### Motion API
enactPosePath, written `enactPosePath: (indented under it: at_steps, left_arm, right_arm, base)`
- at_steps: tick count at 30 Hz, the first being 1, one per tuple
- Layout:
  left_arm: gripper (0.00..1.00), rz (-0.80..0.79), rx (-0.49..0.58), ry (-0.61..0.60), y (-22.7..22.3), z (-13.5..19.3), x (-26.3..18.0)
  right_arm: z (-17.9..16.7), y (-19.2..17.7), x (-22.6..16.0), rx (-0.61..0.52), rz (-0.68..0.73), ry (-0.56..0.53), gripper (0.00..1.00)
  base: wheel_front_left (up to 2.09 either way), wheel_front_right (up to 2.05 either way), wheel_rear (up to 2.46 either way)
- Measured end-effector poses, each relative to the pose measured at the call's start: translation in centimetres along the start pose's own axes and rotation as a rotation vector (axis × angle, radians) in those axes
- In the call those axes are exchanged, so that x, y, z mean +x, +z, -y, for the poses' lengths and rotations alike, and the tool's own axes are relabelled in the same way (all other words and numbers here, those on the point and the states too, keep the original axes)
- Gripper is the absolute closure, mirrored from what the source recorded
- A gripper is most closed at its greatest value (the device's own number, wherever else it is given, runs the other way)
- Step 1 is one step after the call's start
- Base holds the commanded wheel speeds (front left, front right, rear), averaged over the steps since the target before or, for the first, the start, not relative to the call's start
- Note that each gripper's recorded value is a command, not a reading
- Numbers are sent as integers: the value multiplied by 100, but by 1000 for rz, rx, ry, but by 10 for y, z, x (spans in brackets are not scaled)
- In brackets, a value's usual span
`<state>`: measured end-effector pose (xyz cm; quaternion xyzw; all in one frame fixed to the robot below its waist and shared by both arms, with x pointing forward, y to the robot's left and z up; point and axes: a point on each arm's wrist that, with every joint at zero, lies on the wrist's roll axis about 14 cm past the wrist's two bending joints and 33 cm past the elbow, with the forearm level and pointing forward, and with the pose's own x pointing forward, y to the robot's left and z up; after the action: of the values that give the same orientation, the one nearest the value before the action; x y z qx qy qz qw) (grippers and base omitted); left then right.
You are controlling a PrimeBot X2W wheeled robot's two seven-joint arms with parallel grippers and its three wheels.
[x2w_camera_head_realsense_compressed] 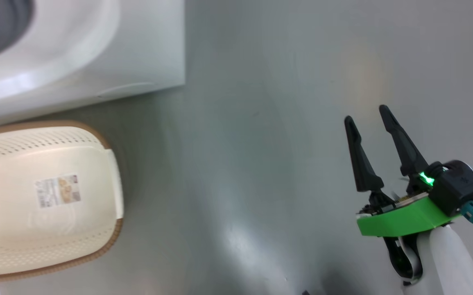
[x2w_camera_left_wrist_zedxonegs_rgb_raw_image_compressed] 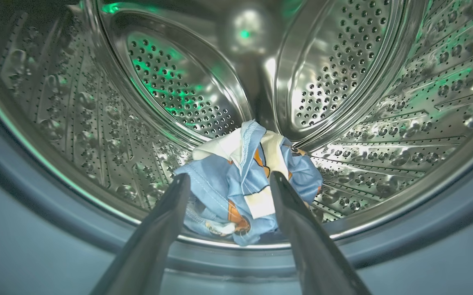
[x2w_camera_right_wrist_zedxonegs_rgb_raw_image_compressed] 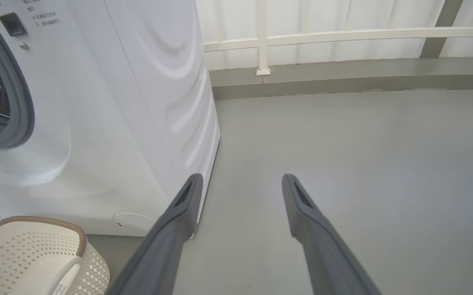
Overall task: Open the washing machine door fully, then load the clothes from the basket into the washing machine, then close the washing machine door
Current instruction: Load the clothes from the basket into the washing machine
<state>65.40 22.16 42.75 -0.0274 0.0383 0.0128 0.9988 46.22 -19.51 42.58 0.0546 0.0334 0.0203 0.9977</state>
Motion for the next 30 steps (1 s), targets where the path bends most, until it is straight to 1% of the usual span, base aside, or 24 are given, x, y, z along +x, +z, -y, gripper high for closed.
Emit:
enactPosePath:
  at_steps: [9,13,19,24,30]
  left_arm:
    - [0,32,-37,6,6,10,-83]
    - [0,32,-38,14,10,12,-125]
    - [0,20,-64,52,13,18,-180]
    - [0,17,-78,60,16,23,-206]
    - [0,7,-91,58,18,31,-239]
  right_arm:
    - [-9,13,-14,-2,20,25,0]
    - [-11,21,-20,-26,34,36,0]
    - [-20,29,-30,-37,44,68,0]
    - [-25,37,-33,-36,63,84,0]
    - [-29,37,-50,-29,42,89,0]
  base:
    - [0,0,0]
    - [0,0,0]
    - [0,0,0]
    - [0,0,0]
    - [0,0,0]
